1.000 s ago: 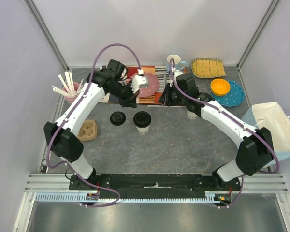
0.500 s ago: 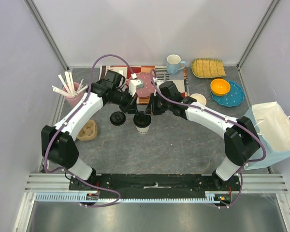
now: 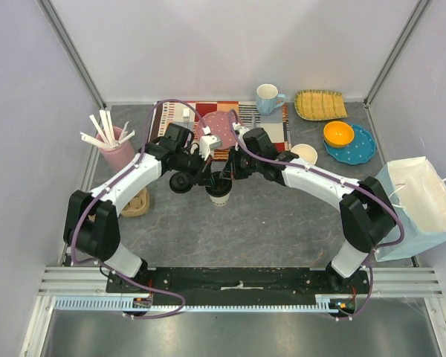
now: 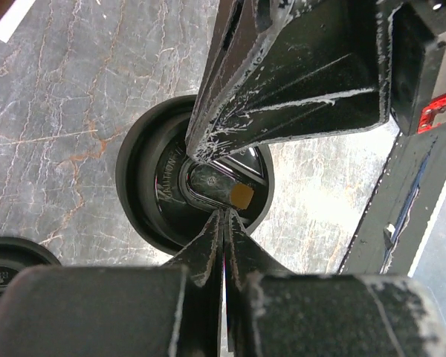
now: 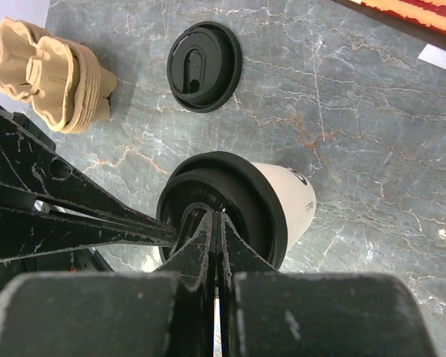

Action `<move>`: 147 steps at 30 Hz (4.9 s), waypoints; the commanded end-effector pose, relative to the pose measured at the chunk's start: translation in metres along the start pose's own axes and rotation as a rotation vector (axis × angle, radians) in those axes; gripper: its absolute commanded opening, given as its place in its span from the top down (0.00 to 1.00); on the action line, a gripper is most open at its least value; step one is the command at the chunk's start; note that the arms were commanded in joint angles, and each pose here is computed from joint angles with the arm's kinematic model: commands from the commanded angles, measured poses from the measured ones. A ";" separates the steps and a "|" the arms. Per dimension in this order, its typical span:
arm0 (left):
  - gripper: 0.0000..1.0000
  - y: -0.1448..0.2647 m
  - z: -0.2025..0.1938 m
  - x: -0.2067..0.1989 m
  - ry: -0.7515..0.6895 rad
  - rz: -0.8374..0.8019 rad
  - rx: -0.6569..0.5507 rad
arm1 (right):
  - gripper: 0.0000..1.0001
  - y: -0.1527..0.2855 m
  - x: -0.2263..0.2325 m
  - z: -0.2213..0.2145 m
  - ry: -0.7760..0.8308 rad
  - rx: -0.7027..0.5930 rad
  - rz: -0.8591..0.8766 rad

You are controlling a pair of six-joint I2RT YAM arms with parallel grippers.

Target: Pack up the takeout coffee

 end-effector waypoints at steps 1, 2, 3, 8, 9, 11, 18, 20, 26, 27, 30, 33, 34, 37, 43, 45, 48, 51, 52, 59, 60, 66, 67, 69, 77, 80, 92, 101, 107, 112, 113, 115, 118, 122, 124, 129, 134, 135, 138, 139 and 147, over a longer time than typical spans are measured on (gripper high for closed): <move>0.98 -0.006 -0.010 0.009 -0.011 0.031 -0.015 | 1.00 -0.007 -0.014 -0.018 0.003 0.045 -0.067; 0.98 -0.006 -0.011 0.008 -0.009 0.018 -0.016 | 1.00 -0.006 -0.015 -0.018 0.006 0.040 -0.070; 0.98 -0.006 -0.010 0.008 -0.012 0.013 -0.021 | 1.00 -0.005 -0.016 -0.017 0.010 0.040 -0.074; 0.98 0.013 0.023 -0.004 -0.046 -0.032 -0.077 | 1.00 0.001 -0.004 0.001 0.037 0.022 -0.033; 0.98 0.018 0.029 -0.008 -0.043 -0.042 -0.082 | 1.00 0.004 0.000 0.006 0.044 0.012 -0.018; 0.98 0.029 0.049 -0.015 -0.068 -0.057 -0.124 | 1.00 0.012 0.015 0.024 0.066 -0.031 0.027; 0.98 0.029 0.053 -0.010 -0.061 -0.015 -0.110 | 1.00 0.034 0.032 0.052 0.101 -0.122 0.033; 0.98 0.025 0.046 -0.008 -0.043 -0.007 -0.100 | 1.00 0.031 0.028 0.044 0.085 -0.099 0.026; 0.98 -0.002 0.007 0.017 -0.009 0.082 -0.021 | 1.00 -0.006 -0.009 -0.014 -0.011 0.044 -0.011; 0.98 -0.004 0.003 0.019 -0.008 0.087 -0.009 | 1.00 -0.010 -0.014 -0.020 -0.021 0.057 -0.017; 0.98 -0.010 -0.015 0.021 0.004 0.090 0.022 | 1.00 -0.014 -0.024 -0.035 -0.028 0.103 -0.045; 0.98 -0.006 -0.012 0.019 -0.017 0.093 0.003 | 1.00 -0.006 -0.017 -0.023 -0.002 0.071 -0.042; 0.98 -0.005 -0.009 0.018 -0.023 0.088 -0.005 | 1.00 -0.004 -0.014 -0.018 0.009 0.061 -0.038; 0.98 0.005 0.010 0.010 -0.034 0.056 -0.040 | 1.00 0.004 -0.003 0.001 0.044 0.035 -0.025; 0.98 0.031 0.047 -0.006 -0.071 0.019 -0.097 | 1.00 0.028 0.028 0.041 0.090 -0.066 0.049; 0.98 0.034 0.045 -0.008 -0.062 0.018 -0.085 | 1.00 0.034 0.030 0.043 0.092 -0.076 0.045; 0.98 0.031 0.030 -0.009 -0.043 0.007 -0.055 | 1.00 0.034 0.025 0.030 0.079 -0.046 0.038; 0.98 0.019 0.010 -0.007 -0.002 -0.006 -0.020 | 1.00 0.023 0.012 0.009 0.045 0.018 0.026; 0.98 0.016 0.006 -0.005 0.007 -0.005 -0.017 | 1.00 0.020 0.008 0.003 0.037 0.032 0.027; 0.98 0.000 -0.004 0.011 0.000 0.052 -0.003 | 1.00 -0.001 -0.007 -0.012 0.022 0.082 -0.011; 0.98 0.004 0.001 0.009 -0.015 0.053 -0.021 | 1.00 0.004 -0.003 -0.006 0.032 0.061 -0.006; 0.98 0.020 0.023 -0.001 -0.043 0.030 -0.054 | 1.00 0.021 0.014 0.021 0.069 -0.002 0.012; 0.98 0.022 0.027 -0.003 -0.048 0.018 -0.064 | 1.00 0.021 0.016 0.023 0.072 -0.003 0.018; 0.98 0.031 0.039 -0.008 -0.068 0.013 -0.085 | 1.00 0.029 0.023 0.031 0.084 -0.029 0.035; 0.56 0.081 0.069 -0.027 -0.113 0.079 -0.124 | 0.46 0.054 0.043 0.057 0.120 -0.140 0.061; 0.38 0.109 0.062 -0.020 -0.100 0.183 -0.127 | 0.29 0.061 0.043 0.061 0.135 -0.171 0.035; 0.24 0.170 -0.055 0.018 0.056 0.586 0.004 | 0.05 0.137 0.028 0.090 0.185 -0.318 -0.293; 0.24 0.169 -0.045 0.019 0.141 0.545 -0.114 | 0.02 0.285 -0.048 0.087 0.135 -0.323 -1.244; 0.24 0.171 -0.034 0.019 0.130 0.516 -0.150 | 0.02 0.322 -0.074 0.076 0.065 -0.156 -1.483; 0.24 0.165 -0.035 0.019 0.144 0.494 -0.124 | 0.02 0.328 -0.078 0.055 0.000 -0.090 -1.535; 0.24 0.165 -0.036 0.020 0.144 0.508 -0.112 | 0.02 0.332 -0.081 0.051 -0.005 -0.083 -1.591; 0.24 0.163 -0.035 0.020 0.139 0.518 -0.095 | 0.02 0.335 -0.088 0.037 -0.043 -0.064 -1.620; 0.24 0.155 -0.031 0.014 0.088 0.495 -0.073 | 0.02 0.334 -0.103 0.020 -0.052 0.004 -1.617; 0.24 0.145 -0.028 0.009 0.039 0.461 -0.051 | 0.02 0.329 -0.120 0.021 -0.010 0.053 -1.634; 0.24 0.139 -0.026 0.005 0.010 0.440 -0.037 | 0.02 0.324 -0.125 0.029 -0.006 0.070 -1.599; 0.24 0.134 -0.021 -0.004 -0.041 0.441 -0.018 | 0.15 0.316 -0.147 0.034 -0.074 0.100 -1.489; 0.24 0.131 -0.021 -0.007 -0.065 0.448 0.000 | 0.30 0.323 -0.155 0.028 -0.128 0.104 -1.472; 0.24 0.130 -0.021 -0.009 -0.072 0.443 -0.003 | 0.34 0.322 -0.155 0.026 -0.129 0.108 -1.465; 0.24 0.131 -0.019 -0.011 -0.083 0.443 -0.011 | 0.50 0.318 -0.156 0.022 -0.132 0.121 -1.427; 0.24 0.132 -0.019 -0.012 -0.087 0.446 -0.013 | 0.55 0.317 -0.156 0.022 -0.135 0.120 -1.421; 0.24 0.134 -0.020 -0.014 -0.103 0.448 -0.014 | 0.80 0.322 -0.146 0.002 -0.134 0.116 -1.401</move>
Point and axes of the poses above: each gripper's point midway between its finger pads, its own y axis back along the fingers, its own x axis along the line the jaws close on, z = x × y, the point moved 10 cm from there along y, back along the fingers, and after that the axes turned 3 degrees about y, right-handed, at the moved point
